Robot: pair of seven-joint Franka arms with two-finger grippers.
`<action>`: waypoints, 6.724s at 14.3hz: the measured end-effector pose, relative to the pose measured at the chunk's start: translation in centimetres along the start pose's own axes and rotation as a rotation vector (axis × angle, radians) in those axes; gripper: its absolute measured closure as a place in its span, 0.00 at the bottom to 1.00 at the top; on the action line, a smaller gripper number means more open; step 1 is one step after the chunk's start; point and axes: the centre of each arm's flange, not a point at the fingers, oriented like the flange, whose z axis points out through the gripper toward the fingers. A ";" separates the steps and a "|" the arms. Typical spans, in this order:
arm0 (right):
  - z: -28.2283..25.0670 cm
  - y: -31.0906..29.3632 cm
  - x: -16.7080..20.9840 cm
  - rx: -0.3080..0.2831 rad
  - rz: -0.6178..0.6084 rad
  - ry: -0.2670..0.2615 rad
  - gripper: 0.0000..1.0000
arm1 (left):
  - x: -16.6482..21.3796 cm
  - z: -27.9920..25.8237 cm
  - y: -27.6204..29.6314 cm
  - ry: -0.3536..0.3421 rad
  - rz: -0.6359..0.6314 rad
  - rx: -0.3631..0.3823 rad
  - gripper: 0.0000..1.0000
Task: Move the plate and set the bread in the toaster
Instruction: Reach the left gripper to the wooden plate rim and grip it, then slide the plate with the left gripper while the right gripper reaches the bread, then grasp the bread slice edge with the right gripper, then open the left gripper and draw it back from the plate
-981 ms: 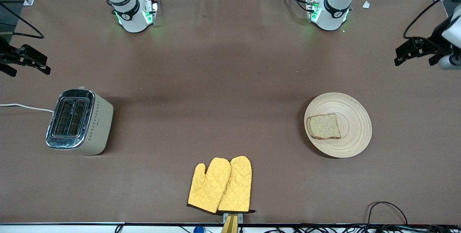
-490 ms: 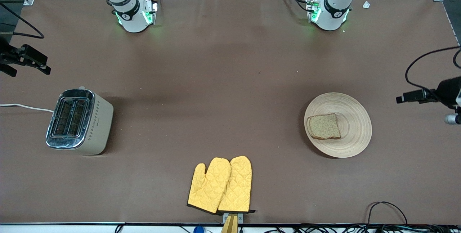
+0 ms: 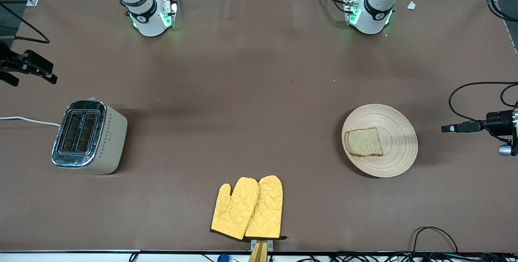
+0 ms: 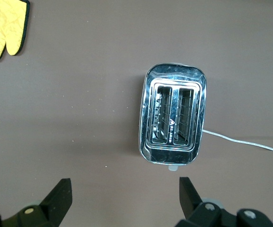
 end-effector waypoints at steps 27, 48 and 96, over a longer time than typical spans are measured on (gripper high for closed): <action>0.5 -0.4 0.2 0.001 -0.007 -0.010 0.00 | 3.7 12.8 -10.1 0.060 0.201 -0.290 0.70; 12.6 -12.8 1.6 0.170 0.051 -0.096 0.00 | 1.7 21.2 14.3 -0.089 0.420 -0.320 0.91; 42.1 -33.3 -2.4 0.128 0.161 -0.197 0.50 | 5.4 9.7 19.8 0.282 0.126 -0.079 0.00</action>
